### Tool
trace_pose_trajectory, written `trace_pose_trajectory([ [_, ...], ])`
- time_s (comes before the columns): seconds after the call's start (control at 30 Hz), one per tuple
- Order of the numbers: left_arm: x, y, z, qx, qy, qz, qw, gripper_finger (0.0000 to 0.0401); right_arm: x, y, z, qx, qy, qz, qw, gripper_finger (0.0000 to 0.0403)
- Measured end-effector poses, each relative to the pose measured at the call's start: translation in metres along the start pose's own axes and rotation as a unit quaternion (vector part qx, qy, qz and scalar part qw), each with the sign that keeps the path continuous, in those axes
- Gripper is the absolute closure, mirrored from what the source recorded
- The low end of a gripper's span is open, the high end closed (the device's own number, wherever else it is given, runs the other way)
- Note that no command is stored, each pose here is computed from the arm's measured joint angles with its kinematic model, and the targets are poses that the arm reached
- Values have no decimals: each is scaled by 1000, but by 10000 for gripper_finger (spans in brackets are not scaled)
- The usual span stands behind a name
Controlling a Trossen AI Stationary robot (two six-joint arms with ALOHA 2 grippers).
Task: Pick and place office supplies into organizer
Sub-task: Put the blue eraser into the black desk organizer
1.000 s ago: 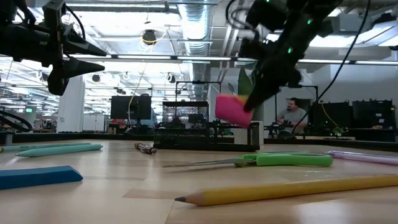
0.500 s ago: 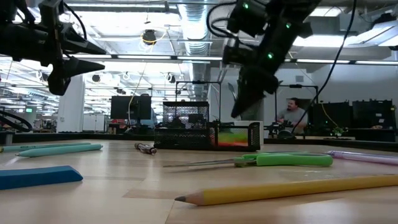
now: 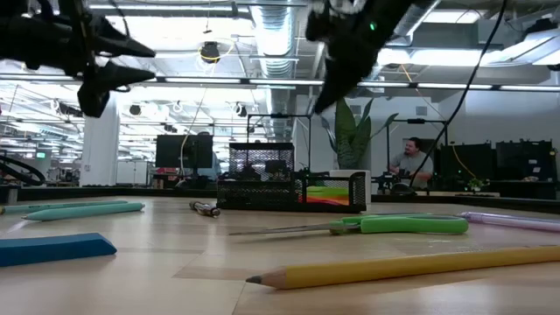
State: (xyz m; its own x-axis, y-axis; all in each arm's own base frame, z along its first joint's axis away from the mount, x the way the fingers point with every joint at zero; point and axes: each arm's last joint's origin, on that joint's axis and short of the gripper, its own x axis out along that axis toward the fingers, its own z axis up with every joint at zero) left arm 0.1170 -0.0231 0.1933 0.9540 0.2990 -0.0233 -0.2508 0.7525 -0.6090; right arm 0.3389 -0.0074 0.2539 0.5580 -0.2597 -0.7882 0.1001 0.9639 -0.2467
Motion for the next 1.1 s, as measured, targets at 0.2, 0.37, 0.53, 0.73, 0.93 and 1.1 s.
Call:
trace_pose_trajectory([
  [0.2, 18, -24, 4, 102, 54, -9, 993, 252, -25, -7, 31, 15, -62, 25, 998, 240],
  [0.37, 34, -36, 2, 127, 77, 21, 989, 252, -37, 1, 48, 9, -129, 193, 973, 251],
  [0.53, 37, -35, 5, 186, 44, 101, 976, 252, -30, 31, 44, -91, -211, 339, 912, 267],
  [0.73, 32, -32, 14, 233, 19, 133, 963, 252, -3, 40, 40, -129, -347, 314, 874, 284],
  [0.93, 26, -28, 25, 215, 5, 138, 967, 252, 37, 52, 38, -126, -361, 336, 861, 280],
  [1.1, 22, -26, 28, 201, 5, 133, 970, 252, 62, 86, 35, -147, -358, 381, 839, 267],
])
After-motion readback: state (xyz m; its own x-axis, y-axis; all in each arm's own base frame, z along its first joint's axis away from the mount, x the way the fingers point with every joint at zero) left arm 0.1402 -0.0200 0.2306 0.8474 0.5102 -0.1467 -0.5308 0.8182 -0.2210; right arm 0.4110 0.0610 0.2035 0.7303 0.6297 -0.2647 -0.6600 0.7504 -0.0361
